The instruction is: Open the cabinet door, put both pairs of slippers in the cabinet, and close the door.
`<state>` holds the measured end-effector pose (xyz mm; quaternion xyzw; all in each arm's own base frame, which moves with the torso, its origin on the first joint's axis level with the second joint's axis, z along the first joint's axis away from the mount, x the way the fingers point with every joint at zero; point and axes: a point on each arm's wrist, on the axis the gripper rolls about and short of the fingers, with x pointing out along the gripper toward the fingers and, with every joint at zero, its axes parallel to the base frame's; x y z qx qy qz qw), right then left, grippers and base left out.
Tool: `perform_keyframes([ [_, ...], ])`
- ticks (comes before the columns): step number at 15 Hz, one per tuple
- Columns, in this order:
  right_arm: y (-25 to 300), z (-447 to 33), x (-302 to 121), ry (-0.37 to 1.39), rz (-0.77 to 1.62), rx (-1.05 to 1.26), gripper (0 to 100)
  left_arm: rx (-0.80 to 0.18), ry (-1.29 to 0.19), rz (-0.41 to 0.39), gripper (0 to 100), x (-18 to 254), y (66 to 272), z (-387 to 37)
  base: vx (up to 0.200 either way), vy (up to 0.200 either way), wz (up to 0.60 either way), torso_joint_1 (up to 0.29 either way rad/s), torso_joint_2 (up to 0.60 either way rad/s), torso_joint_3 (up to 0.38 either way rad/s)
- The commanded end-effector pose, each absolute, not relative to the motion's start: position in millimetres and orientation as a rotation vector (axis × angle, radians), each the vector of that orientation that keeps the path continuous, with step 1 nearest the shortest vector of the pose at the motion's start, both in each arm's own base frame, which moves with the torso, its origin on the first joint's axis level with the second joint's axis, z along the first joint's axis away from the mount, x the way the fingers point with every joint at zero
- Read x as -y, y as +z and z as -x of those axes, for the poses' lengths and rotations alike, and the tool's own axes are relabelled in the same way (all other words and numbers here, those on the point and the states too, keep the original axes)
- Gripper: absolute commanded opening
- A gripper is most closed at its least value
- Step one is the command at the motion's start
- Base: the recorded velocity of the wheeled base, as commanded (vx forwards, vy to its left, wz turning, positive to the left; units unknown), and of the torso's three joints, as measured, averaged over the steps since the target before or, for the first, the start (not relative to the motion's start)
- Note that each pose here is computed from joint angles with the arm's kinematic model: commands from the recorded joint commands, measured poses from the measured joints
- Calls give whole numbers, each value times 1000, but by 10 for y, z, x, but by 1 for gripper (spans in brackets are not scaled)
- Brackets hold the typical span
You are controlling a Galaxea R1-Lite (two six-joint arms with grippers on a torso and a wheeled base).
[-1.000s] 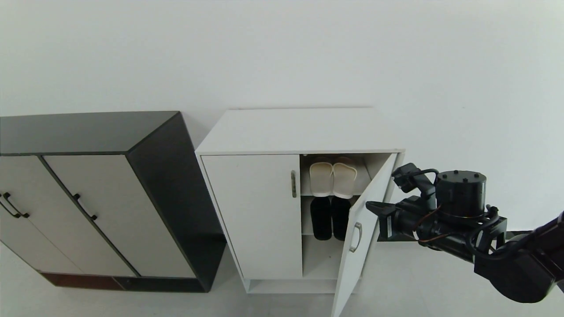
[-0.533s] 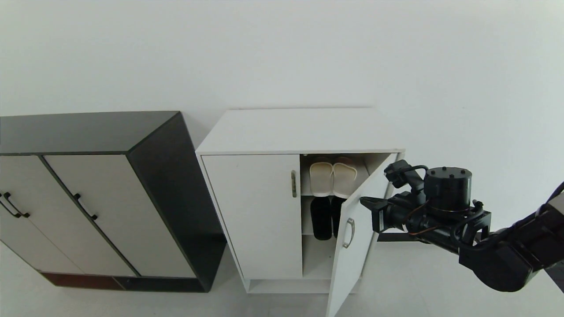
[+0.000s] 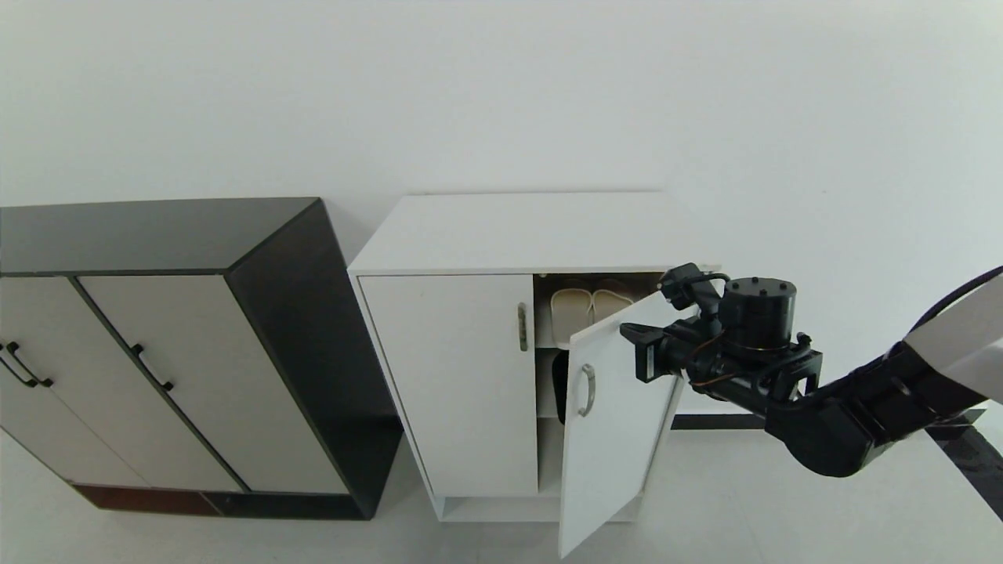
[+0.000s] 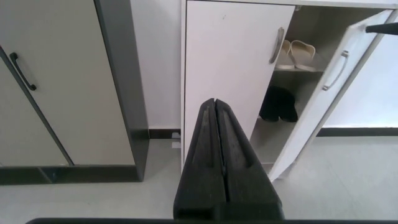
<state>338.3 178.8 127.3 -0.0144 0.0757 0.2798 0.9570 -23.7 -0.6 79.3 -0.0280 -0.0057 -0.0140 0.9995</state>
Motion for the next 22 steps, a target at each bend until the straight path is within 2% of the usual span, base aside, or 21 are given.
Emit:
perform_keyframes([
  [1,1170,-3545,-1854,560,28,-156,0,11,-28,57,0,6,793,238,0,0,0,0,0,0],
  [14,868,-4154,-1785,480,-10,-141,0,13,-28,58,0,6,795,238,0,0,0,0,0,0],
  [22,927,-4347,-1704,445,-57,-141,0,13,-28,60,0,6,795,238,0,0,0,0,0,0],
])
